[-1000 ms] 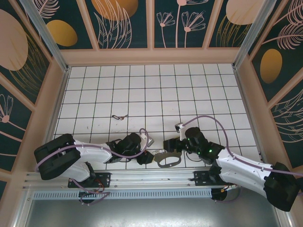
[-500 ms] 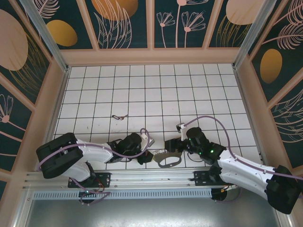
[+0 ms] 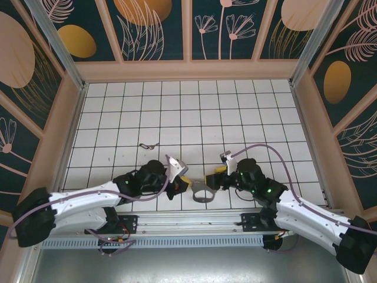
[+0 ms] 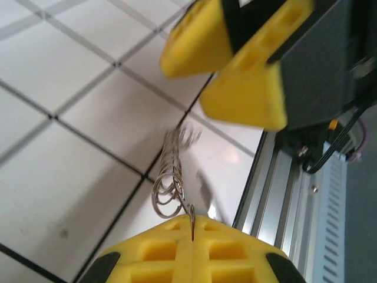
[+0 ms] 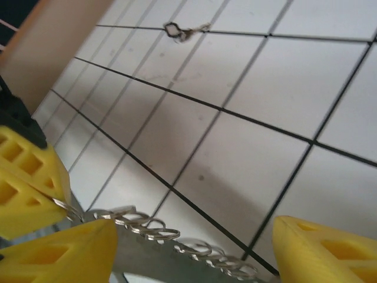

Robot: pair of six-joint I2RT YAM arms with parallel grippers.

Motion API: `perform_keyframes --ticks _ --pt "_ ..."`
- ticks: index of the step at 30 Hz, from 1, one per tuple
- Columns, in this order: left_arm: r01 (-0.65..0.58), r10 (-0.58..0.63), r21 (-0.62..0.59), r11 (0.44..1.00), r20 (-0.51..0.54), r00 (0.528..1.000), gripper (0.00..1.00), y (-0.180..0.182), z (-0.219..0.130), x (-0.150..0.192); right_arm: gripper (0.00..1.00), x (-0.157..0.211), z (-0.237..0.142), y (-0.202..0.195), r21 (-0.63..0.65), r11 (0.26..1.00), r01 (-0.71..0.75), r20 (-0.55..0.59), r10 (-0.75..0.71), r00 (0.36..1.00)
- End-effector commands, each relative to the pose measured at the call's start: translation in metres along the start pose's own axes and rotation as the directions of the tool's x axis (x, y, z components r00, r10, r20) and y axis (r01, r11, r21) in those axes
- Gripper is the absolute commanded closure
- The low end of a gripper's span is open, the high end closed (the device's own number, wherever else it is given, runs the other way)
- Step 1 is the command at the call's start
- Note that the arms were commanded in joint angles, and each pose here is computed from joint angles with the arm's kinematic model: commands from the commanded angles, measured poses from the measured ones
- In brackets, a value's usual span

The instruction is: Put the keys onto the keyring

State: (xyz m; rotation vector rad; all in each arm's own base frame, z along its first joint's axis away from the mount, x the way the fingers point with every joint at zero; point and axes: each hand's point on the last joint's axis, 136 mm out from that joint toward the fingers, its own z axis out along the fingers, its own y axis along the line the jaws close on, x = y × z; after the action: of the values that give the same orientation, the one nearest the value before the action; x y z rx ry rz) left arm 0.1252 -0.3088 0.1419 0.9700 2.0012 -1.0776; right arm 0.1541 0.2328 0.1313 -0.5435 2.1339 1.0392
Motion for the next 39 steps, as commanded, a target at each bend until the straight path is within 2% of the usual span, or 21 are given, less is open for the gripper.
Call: perform_keyframes --ticks 1,7,14,22,31,39 --pt "-0.118 0.116 0.007 0.993 0.113 0.987 1.0 -0.013 -0.018 -0.035 0.32 -0.027 -0.012 0.029 -0.09 0.987 0.136 0.069 -0.13 0.989" --pt "-0.239 0.231 0.011 0.971 0.224 0.947 1.0 -0.038 -0.05 -0.08 0.4 -0.051 -0.036 0.086 -0.243 0.904 0.352 0.231 -0.298 0.926" --pt "-0.337 0.323 0.006 0.942 0.269 0.907 1.0 -0.053 -0.07 -0.1 0.52 -0.062 -0.049 0.133 -0.278 0.786 0.552 0.369 -0.443 0.817" --pt "-0.4 0.364 0.045 0.915 0.335 0.869 1.0 -0.069 -0.083 -0.107 0.64 -0.076 -0.054 0.143 -0.257 0.756 0.602 0.448 -0.459 0.767" --pt "-0.463 0.378 0.119 0.878 0.422 0.824 1.0 -0.092 -0.094 -0.116 0.66 -0.076 -0.069 0.171 -0.364 0.665 0.652 0.539 -0.421 0.73" --pt "-0.479 0.378 0.139 0.867 0.444 0.812 1.0 -0.095 -0.093 -0.115 0.7 -0.075 -0.068 0.18 -0.397 0.636 0.662 0.548 -0.415 0.727"
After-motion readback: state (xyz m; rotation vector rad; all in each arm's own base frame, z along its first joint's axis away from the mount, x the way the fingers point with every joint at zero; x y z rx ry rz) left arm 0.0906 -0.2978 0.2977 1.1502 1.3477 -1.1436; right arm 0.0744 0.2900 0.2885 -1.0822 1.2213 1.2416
